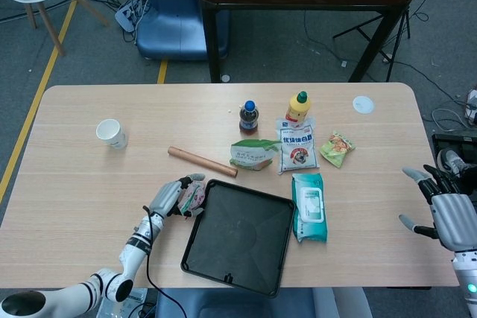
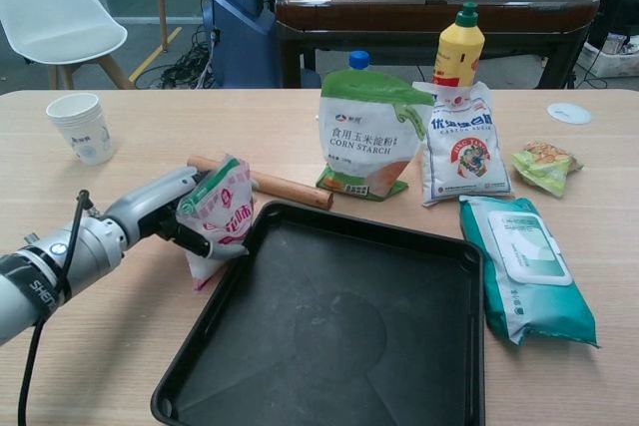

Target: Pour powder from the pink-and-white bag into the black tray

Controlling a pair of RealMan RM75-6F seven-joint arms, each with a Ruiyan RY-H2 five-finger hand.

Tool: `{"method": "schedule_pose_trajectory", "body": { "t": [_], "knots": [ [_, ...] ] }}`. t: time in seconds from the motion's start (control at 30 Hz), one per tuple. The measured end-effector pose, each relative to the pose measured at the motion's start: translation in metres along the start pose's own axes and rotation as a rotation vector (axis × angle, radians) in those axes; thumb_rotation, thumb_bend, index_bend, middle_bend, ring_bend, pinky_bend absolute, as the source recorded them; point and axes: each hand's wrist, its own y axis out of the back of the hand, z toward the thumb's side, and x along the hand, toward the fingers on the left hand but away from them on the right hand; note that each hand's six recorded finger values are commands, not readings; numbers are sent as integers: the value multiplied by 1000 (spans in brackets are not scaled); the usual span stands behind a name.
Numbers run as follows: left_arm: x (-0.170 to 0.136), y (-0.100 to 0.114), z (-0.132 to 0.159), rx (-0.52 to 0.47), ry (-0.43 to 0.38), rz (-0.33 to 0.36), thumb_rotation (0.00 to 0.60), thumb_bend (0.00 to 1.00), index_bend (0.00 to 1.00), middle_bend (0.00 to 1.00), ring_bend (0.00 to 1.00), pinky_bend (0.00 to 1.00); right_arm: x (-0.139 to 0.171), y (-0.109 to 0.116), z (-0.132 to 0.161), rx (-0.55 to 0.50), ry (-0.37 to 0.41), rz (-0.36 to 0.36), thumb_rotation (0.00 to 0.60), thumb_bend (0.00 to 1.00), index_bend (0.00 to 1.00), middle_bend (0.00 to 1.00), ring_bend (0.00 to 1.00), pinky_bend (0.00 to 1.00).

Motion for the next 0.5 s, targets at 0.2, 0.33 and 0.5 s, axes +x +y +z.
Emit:
{"method": "schedule_pose_trajectory", "body": {
  "t": [0.2, 0.33, 0.5],
  "knots": [
    [0, 0, -4, 25, -1, 2, 600, 177, 252, 265, 274, 386, 1, 1, 1, -1, -1, -5, 600, 160, 168, 242, 99, 117],
    [1, 3, -7, 44, -5, 12, 600, 221, 303, 304, 313, 444, 1, 1, 2, -1, 2, -6, 600, 161, 169, 243, 99, 117],
    [2, 7, -7, 82, -19, 25, 600, 236, 351, 348, 368, 517, 1, 2, 3, -2, 5, -11, 600, 160, 168, 243, 99, 117]
  ]
}}
